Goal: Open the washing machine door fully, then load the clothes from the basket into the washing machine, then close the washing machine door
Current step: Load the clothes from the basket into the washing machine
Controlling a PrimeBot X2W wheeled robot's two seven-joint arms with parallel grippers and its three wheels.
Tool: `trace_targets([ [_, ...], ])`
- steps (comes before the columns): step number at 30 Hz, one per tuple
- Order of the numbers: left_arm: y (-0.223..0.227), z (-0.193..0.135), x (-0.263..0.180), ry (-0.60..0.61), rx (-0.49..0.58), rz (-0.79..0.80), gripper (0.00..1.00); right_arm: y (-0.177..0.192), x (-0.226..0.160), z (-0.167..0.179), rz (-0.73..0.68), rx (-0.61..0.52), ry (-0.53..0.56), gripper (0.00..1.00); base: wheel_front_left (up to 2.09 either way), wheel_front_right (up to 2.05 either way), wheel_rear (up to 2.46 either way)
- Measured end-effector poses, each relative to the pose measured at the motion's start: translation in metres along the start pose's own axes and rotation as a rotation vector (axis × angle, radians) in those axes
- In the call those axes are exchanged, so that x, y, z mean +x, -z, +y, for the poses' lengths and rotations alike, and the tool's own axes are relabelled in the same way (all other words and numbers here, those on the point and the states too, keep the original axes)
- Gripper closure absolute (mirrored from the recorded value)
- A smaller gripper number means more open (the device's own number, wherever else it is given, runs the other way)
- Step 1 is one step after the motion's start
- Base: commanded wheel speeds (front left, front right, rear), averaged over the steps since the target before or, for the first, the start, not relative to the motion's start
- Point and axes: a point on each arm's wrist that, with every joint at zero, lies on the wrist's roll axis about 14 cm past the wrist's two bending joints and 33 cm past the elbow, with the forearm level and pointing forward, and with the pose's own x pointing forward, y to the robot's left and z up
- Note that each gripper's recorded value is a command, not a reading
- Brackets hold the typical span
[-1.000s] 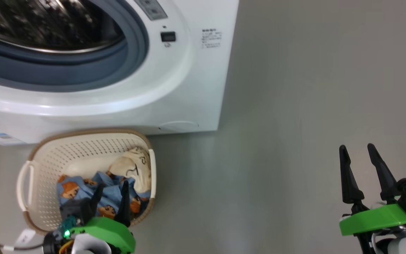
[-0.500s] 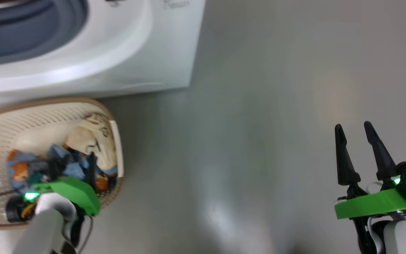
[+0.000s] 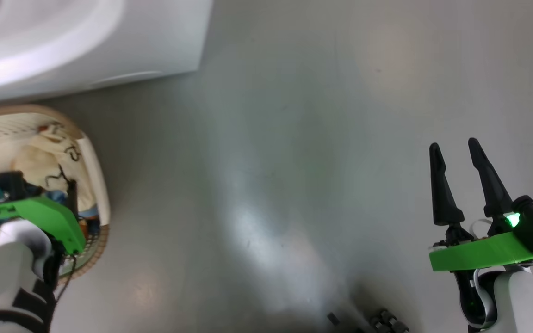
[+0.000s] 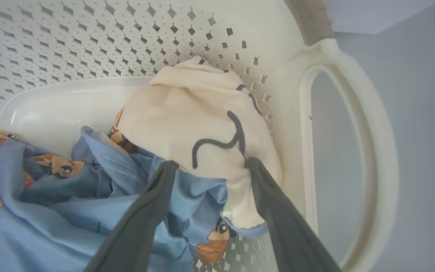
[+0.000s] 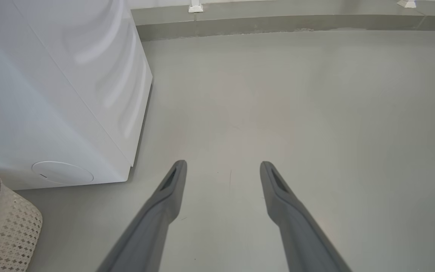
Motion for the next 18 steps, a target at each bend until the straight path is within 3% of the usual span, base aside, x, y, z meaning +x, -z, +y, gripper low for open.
trace_targets([
  [9, 0.010, -0.004, 0.035, 0.020, 0.025, 0.101, 0.00, 0.017, -0.001, -0.014, 0.047, -0.015, 0.038, 0.00, 0.00, 0.00, 0.00],
  [18, 0.015, 0.009, 0.069, -0.045, 0.049, 0.191, 0.00, 0.030, 0.003, -0.020, 0.082, -0.045, 0.052, 0.00, 0.00, 0.00, 0.00],
])
